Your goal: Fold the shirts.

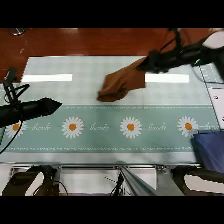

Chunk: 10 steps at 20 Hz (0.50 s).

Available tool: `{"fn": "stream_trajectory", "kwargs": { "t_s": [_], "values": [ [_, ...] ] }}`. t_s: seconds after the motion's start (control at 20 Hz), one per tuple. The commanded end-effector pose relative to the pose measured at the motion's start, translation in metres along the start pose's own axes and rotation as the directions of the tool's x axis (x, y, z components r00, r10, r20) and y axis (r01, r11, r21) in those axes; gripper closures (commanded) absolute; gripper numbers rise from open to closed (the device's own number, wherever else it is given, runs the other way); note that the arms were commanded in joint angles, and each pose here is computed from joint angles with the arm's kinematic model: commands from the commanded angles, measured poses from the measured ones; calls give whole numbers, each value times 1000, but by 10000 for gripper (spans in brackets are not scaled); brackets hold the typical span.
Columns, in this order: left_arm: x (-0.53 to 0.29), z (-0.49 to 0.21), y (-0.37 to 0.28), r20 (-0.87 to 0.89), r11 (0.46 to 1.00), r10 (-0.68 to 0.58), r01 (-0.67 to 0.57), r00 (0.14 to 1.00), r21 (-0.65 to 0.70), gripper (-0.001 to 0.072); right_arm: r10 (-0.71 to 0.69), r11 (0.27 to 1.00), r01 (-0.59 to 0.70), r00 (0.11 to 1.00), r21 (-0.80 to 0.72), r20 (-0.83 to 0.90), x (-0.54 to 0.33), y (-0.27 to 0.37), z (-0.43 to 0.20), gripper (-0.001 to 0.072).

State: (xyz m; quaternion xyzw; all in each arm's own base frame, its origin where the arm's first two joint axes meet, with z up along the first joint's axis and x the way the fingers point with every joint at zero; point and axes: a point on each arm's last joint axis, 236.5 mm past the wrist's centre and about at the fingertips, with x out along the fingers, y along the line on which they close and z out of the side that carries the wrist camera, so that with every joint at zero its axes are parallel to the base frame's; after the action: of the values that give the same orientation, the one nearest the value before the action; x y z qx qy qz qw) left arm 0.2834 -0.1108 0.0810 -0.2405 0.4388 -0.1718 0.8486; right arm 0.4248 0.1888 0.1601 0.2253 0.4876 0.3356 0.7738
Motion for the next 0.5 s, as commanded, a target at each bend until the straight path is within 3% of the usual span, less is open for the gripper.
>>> {"fn": "stream_trajectory", "kwargs": {
  "t_s": [0.0, 0.2, 0.45],
  "values": [
    [0, 1, -5, 2, 1000, -22, 22, 1000, -15, 687, -155, 988, 155, 987, 11, 47, -87, -17, 23, 686],
    [0, 1, -5, 3, 1000, -22, 22, 1000, -15, 687, -256, 959, 234, 957, 161, 138, -173, -52, 29, 687],
    [0, 1, -5, 3, 1000, -22, 22, 1000, -15, 687, -386, 854, 301, 913, 425, 128, -266, -96, -21, 686]
  ]
}}
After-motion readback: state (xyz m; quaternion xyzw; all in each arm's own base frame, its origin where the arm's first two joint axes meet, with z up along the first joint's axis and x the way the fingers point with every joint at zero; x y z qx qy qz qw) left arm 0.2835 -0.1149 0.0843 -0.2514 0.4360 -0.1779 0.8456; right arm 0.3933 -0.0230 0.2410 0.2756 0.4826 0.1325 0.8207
